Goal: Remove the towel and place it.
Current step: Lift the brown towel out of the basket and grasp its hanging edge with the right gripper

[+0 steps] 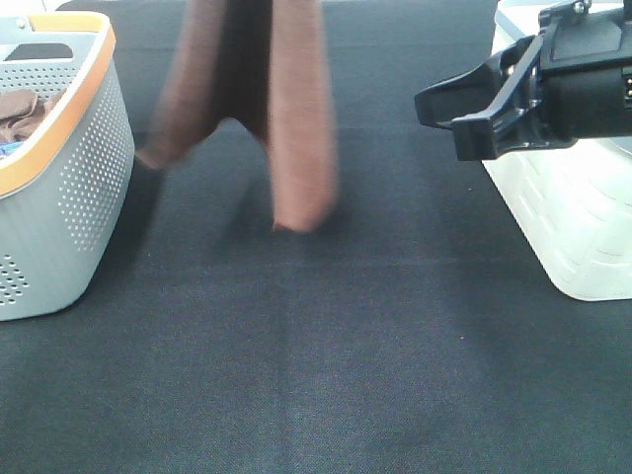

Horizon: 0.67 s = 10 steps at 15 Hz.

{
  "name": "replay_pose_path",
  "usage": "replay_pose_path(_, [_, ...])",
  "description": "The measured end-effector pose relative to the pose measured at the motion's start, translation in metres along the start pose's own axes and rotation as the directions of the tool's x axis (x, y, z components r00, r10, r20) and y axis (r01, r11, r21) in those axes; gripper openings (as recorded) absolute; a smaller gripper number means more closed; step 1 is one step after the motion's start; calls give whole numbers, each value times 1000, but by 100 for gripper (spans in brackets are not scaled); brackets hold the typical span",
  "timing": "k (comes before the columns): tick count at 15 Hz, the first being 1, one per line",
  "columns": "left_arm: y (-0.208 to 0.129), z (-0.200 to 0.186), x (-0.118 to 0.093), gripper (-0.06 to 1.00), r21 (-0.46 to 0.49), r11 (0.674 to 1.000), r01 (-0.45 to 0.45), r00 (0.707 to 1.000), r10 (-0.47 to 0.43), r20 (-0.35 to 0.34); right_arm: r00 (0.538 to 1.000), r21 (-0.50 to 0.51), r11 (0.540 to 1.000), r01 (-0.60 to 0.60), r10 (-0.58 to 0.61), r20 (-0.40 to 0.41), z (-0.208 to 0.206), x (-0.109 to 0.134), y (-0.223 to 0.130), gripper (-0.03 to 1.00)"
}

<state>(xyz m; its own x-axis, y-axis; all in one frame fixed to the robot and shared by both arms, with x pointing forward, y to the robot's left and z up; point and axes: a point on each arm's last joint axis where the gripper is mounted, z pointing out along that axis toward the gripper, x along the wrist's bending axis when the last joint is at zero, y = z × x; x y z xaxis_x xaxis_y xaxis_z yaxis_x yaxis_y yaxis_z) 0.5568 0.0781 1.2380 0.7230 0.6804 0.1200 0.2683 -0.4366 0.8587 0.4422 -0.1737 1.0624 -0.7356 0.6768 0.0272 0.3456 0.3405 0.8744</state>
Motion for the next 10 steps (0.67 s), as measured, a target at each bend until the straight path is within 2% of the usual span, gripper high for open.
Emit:
replay_pose_path(2, [0, 0, -2, 0, -6, 998, -67, 998, 67, 20, 1000, 0, 1000, 0, 0, 0, 0, 0, 0, 6])
replay_pose_path(4, [-3, 0, -6, 0, 21, 979, -202, 977, 200, 72, 1000, -4, 1000, 0, 0, 11, 0, -1, 0, 8])
replay_pose_path(6, [-13, -2, -14, 0, 77, 930, -360, 921, 341, 188, 999, -13, 1000, 17, -17, 43, 0, -4, 1, 17])
replay_pose_path(8, [-19, -6, -21, 0, 80, 877, -474, 850, 431, 303, 994, -21, 998, 65, -63, 85, 0, -8, 2, 38])
replay_pose_path(9, [-19, -6, -21, 0, 80, 877, -474, 850, 431, 303, 994, -21, 998, 65, -63, 85, 0, -8, 2, 38])
replay_pose_path(10, [-18, -7, -23, 0, 64, 872, -484, 840, 443, 314, 994, -20, 997, 75, -73, 88, 0, -8, 2, 43])
